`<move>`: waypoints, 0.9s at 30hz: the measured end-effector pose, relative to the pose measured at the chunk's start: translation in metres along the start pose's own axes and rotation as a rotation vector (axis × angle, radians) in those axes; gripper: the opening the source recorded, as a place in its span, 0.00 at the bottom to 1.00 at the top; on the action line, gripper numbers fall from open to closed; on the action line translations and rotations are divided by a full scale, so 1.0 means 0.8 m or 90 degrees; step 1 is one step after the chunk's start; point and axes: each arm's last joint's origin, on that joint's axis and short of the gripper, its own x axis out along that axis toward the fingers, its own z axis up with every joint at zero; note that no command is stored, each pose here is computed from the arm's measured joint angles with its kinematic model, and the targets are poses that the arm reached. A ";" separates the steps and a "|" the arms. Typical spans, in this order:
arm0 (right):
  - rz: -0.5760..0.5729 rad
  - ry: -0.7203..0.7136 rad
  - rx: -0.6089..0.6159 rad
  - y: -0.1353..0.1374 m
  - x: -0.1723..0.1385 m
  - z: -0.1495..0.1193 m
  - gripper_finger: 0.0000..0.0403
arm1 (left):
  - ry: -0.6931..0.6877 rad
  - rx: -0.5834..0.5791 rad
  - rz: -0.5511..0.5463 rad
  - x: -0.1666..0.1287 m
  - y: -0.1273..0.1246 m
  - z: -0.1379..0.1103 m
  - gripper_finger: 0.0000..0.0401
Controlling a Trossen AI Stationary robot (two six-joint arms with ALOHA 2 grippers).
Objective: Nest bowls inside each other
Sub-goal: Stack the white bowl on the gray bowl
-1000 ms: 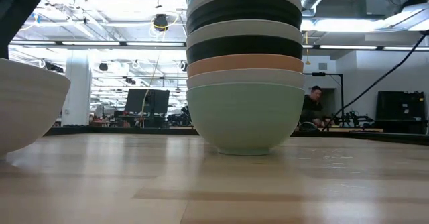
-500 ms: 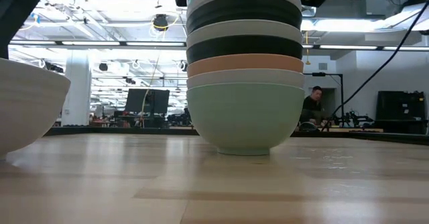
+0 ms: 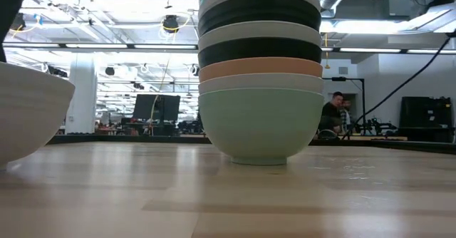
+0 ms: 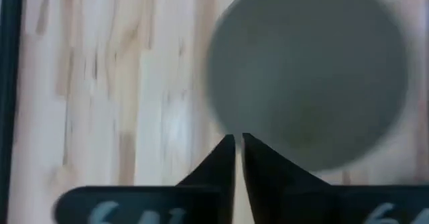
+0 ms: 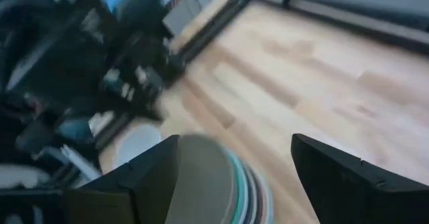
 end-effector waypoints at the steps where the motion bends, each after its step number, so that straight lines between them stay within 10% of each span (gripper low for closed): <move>1: 0.000 -0.018 0.003 -0.003 -0.010 0.002 0.76 | -0.019 0.012 -0.006 -0.010 -0.006 -0.002 0.03; 13: -0.041 -0.047 -0.021 -0.037 -0.077 -0.007 0.76 | 0.009 -0.069 0.101 -0.036 -0.036 -0.117 0.01; 20: -0.061 -0.022 -0.040 -0.036 -0.071 -0.012 0.76 | 0.026 -0.225 -0.028 -0.005 -0.062 -0.205 0.01; 27: -0.081 -0.007 -0.051 -0.032 -0.057 -0.013 0.76 | 0.253 -0.250 -0.009 0.025 -0.072 -0.272 0.01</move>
